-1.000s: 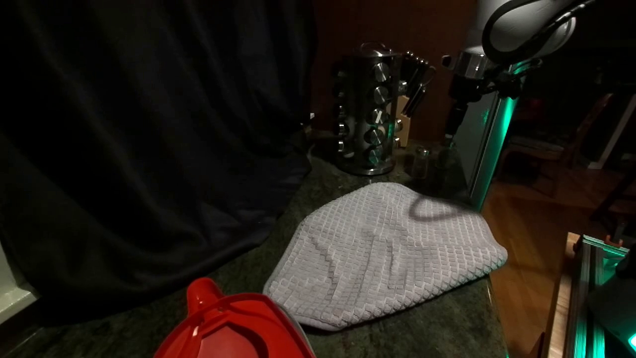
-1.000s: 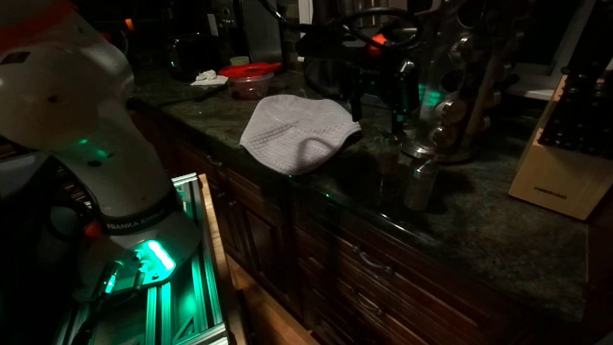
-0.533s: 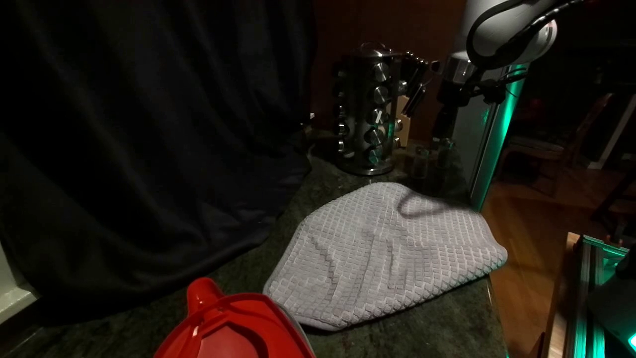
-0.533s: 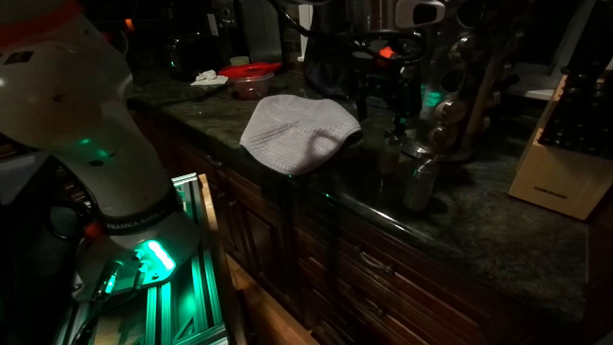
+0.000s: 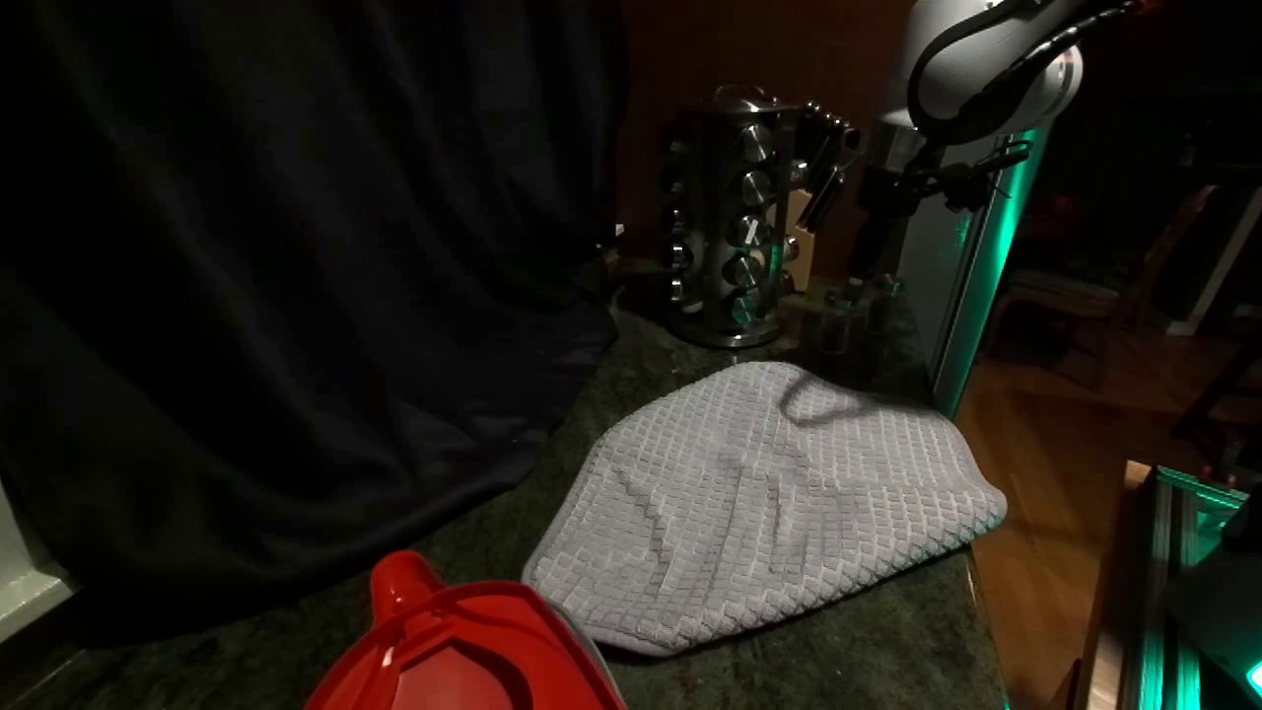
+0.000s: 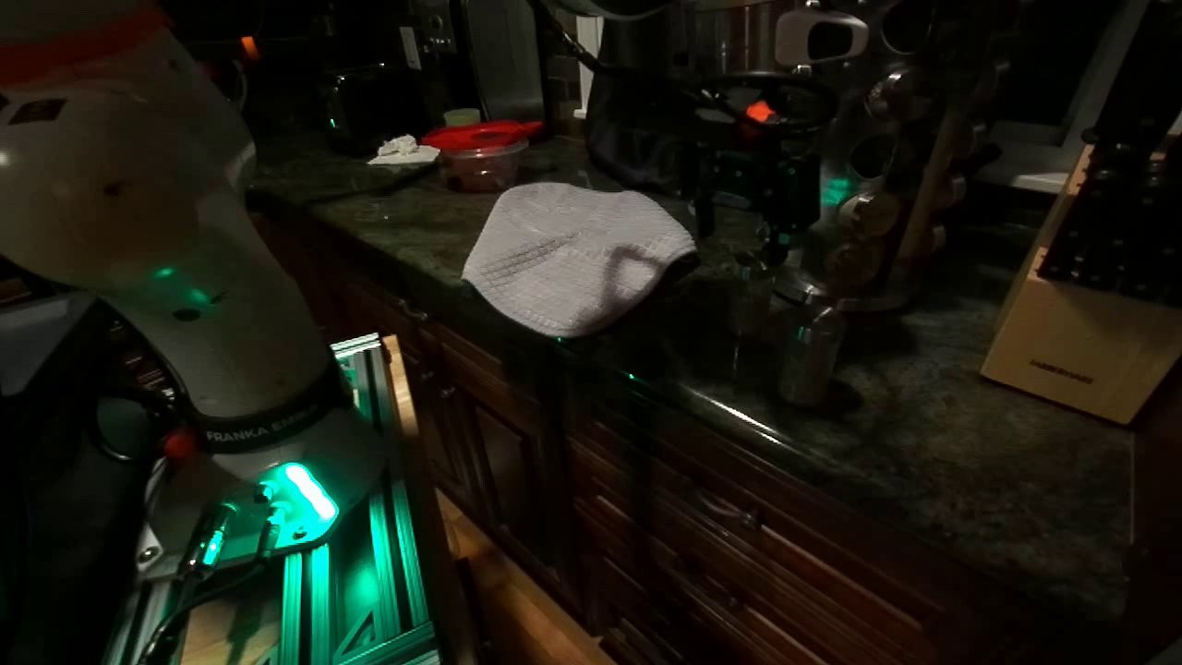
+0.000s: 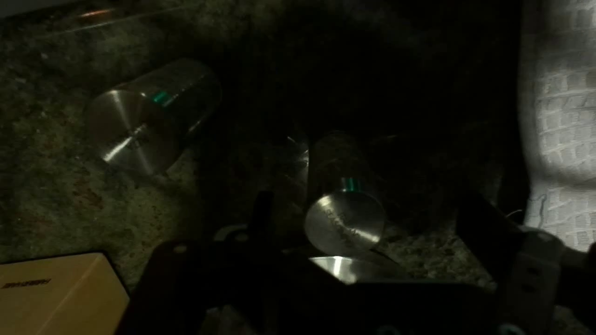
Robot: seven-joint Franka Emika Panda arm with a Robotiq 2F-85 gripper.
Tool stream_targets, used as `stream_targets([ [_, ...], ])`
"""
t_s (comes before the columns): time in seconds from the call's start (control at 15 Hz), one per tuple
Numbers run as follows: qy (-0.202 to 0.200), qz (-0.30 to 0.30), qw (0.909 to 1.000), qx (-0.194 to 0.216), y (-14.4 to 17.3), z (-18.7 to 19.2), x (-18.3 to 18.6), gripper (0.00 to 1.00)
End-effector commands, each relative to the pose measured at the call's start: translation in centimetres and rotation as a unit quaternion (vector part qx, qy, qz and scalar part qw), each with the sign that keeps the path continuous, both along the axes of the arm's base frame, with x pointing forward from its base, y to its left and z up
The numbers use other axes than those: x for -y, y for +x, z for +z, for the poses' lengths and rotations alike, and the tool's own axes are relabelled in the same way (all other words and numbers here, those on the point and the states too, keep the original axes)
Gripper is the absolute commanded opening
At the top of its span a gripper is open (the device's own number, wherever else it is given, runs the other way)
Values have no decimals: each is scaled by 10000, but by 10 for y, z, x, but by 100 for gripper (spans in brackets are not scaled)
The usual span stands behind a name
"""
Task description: Pu the left bottle on the rack
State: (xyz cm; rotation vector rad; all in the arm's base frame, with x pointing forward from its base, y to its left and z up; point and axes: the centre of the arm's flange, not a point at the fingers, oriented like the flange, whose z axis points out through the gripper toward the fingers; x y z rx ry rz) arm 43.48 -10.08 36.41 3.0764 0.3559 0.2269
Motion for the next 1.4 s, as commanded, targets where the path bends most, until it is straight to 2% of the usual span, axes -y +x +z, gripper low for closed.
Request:
stream_targets([
  [0.0,53,23,10000,24,9,-8,3,100],
  [0.6,76,18,9999,-102,13,-21,2,100],
  [0.67,82,15,9999,-121,13,-22,2,94],
  [0.73,85,13,9999,-132,14,-24,2,74],
  [1.13,124,-2,9998,-151,14,-26,0,27],
  [1.2,119,-8,9998,-145,15,-26,0,68],
  [1.33,118,-12,9998,-139,15,-25,0,69],
])
